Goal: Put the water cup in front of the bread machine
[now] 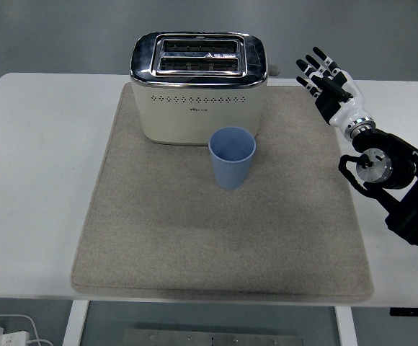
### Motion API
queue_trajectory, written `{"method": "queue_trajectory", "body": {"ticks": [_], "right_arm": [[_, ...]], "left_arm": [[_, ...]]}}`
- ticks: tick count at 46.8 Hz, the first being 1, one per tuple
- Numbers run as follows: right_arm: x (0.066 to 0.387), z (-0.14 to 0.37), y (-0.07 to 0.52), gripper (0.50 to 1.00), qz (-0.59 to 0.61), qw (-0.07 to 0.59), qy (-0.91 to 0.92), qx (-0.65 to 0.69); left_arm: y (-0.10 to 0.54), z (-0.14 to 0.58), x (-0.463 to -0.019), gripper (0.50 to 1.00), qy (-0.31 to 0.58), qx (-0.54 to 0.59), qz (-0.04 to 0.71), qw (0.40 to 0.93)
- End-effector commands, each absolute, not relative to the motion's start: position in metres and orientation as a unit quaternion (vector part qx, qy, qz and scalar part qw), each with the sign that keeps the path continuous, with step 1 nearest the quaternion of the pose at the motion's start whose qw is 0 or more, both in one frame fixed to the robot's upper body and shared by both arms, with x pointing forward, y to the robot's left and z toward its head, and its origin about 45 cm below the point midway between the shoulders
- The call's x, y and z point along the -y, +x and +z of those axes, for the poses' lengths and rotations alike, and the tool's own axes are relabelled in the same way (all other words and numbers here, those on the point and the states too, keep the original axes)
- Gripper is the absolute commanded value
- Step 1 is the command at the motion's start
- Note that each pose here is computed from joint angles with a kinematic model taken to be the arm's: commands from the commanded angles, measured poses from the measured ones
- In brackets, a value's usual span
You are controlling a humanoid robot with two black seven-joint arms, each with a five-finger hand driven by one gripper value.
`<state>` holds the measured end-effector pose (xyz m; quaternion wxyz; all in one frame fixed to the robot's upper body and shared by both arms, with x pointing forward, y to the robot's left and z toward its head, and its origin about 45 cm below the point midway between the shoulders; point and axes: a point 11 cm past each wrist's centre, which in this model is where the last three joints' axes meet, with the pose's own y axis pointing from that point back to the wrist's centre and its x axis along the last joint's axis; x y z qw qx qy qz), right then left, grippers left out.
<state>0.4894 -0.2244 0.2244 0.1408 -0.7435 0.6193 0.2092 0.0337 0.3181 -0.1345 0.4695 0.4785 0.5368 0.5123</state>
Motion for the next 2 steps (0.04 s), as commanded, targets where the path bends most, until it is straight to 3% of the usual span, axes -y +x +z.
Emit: {"method": "queue_trajectory", "body": {"ticks": [1,2], "right_arm": [[0.2271,0.2257,0.4903,0.930,0.211,0.147,-0.739,-0.622],[0.2275,0.2260,0.4905,0.930,0.211,0.148,-0.738,-0.623]], "left_arm": [[0.0338,-0.1345,-0.3181,1.000,0.478,-0.537,0.512,0.470],[0.0337,-0.1345,-0.3181,1.000,0.479,-0.537,0.512,0.470]]}}
